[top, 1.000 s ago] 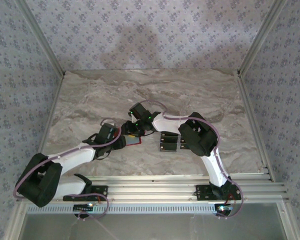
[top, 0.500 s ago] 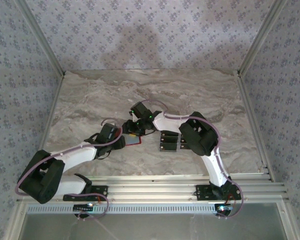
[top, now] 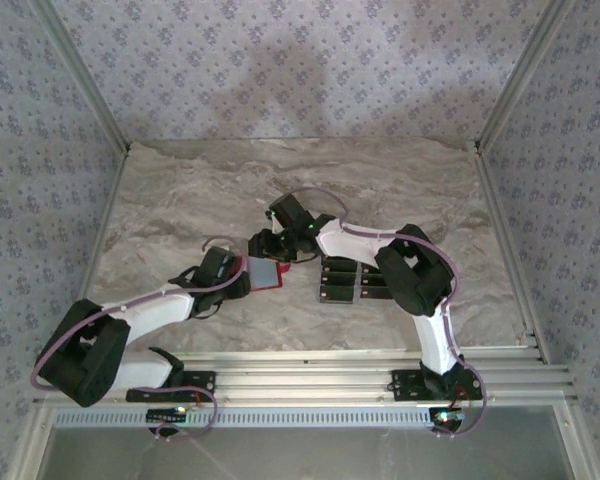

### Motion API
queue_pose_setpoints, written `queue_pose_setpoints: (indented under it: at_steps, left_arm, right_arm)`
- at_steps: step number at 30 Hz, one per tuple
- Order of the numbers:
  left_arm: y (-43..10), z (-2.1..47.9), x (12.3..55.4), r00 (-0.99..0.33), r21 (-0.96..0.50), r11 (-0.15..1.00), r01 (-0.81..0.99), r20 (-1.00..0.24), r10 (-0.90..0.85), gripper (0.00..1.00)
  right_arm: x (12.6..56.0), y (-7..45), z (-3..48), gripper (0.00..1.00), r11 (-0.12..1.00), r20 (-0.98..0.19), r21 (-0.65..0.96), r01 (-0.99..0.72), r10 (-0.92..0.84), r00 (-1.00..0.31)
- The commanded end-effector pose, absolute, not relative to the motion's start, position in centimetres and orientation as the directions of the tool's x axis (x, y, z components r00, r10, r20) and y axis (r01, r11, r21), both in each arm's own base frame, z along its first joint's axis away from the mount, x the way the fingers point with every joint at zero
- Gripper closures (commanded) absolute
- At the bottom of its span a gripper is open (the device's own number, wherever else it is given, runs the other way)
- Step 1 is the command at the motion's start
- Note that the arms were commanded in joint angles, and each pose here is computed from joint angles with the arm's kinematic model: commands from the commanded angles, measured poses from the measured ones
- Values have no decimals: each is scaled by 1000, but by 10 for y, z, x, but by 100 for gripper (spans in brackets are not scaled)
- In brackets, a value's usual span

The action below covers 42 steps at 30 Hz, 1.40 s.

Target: Put the credit cards into the card holder

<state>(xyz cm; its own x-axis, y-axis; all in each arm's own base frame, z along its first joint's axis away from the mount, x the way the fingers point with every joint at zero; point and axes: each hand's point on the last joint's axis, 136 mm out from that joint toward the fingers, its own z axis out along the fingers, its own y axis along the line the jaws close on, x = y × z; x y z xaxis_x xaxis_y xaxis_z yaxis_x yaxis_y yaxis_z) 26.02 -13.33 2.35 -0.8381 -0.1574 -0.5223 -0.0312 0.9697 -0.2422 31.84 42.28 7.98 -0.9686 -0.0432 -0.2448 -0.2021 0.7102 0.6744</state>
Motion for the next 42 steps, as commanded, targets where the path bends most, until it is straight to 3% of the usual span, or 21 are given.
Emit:
queue_pose_setpoints:
  at_steps: [1, 23, 36, 42]
  left_arm:
    - [-134, 22, 255, -842, -258, 966, -24, -516, -159, 39]
    - [-143, 33, 254, -833, -306, 952, 10, -530, -162, 29]
    - [-145, 18, 259, -855, -257, 966, -4, -500, -136, 29]
    - [-139, 6, 252, -870, -233, 972, -28, -474, -138, 36]
  right_arm:
    - [313, 417, 58, 51, 745, -216, 641, -187, -59, -975]
    - [299, 449, 38, 51, 721, -153, 666, -191, -118, -981]
    - [298, 450, 36, 51, 721, -149, 667, -187, -118, -982]
    - [304, 447, 47, 51, 710, -167, 677, -194, -108, -980]
